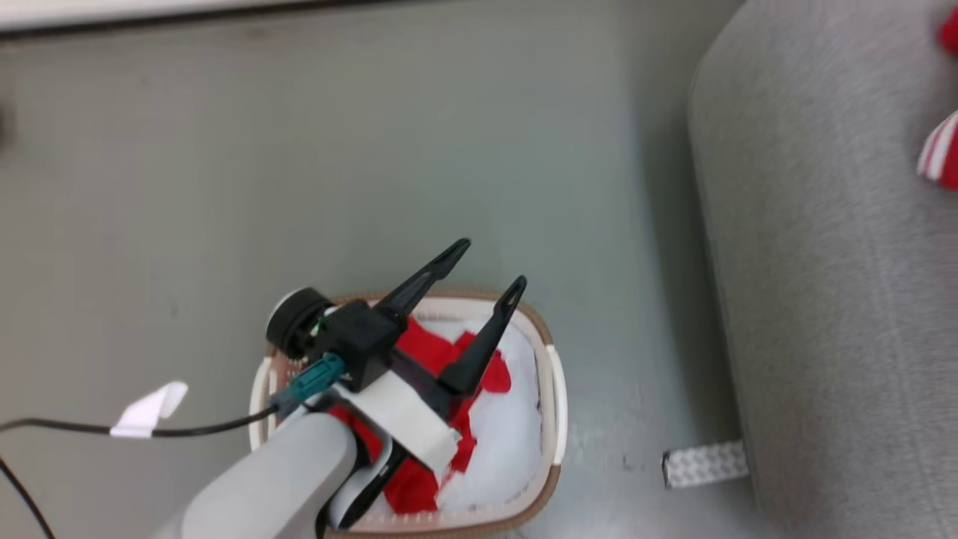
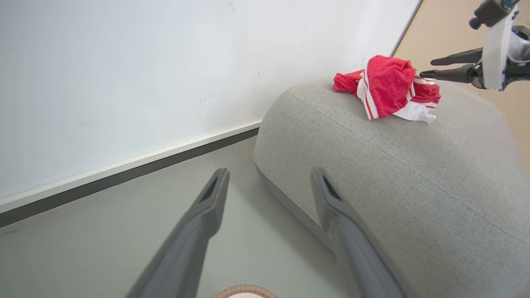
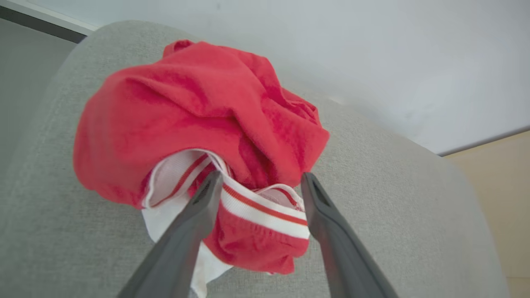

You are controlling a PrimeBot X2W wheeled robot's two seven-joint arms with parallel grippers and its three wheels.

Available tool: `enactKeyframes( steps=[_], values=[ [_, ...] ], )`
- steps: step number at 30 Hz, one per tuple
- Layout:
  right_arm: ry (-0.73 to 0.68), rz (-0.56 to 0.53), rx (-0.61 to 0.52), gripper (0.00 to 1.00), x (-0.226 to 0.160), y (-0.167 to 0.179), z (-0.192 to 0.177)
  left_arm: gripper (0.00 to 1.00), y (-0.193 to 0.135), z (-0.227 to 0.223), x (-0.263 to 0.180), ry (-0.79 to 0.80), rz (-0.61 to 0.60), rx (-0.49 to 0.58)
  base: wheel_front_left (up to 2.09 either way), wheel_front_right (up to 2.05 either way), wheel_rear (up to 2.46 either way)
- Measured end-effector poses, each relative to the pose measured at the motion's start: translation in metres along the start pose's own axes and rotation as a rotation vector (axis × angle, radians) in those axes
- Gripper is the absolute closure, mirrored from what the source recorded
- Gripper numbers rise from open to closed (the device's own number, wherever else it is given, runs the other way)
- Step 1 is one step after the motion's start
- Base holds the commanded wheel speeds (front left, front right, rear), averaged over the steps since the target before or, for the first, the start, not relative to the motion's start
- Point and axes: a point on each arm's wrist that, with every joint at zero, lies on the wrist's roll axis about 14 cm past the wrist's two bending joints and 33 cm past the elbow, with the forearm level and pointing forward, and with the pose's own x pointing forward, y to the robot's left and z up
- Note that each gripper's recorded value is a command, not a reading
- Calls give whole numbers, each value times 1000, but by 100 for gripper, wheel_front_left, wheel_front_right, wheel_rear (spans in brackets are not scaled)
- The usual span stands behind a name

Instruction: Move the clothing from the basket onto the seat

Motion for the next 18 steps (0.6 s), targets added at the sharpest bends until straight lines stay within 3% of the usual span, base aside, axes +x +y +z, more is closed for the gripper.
enactKeyframes(
  steps=[3,11,18],
  values=[
    [-39,2,-1,0,-24,-10,13,0,-3,18,-9,-26,34,7,0,0,0],
    [-325,-1,18,0,-86,-25,87,0,15,77,-45,-123,189,90,0,0,0],
    [-594,79,69,0,-139,13,149,0,32,127,-93,-225,353,148,0,0,0]
  ],
)
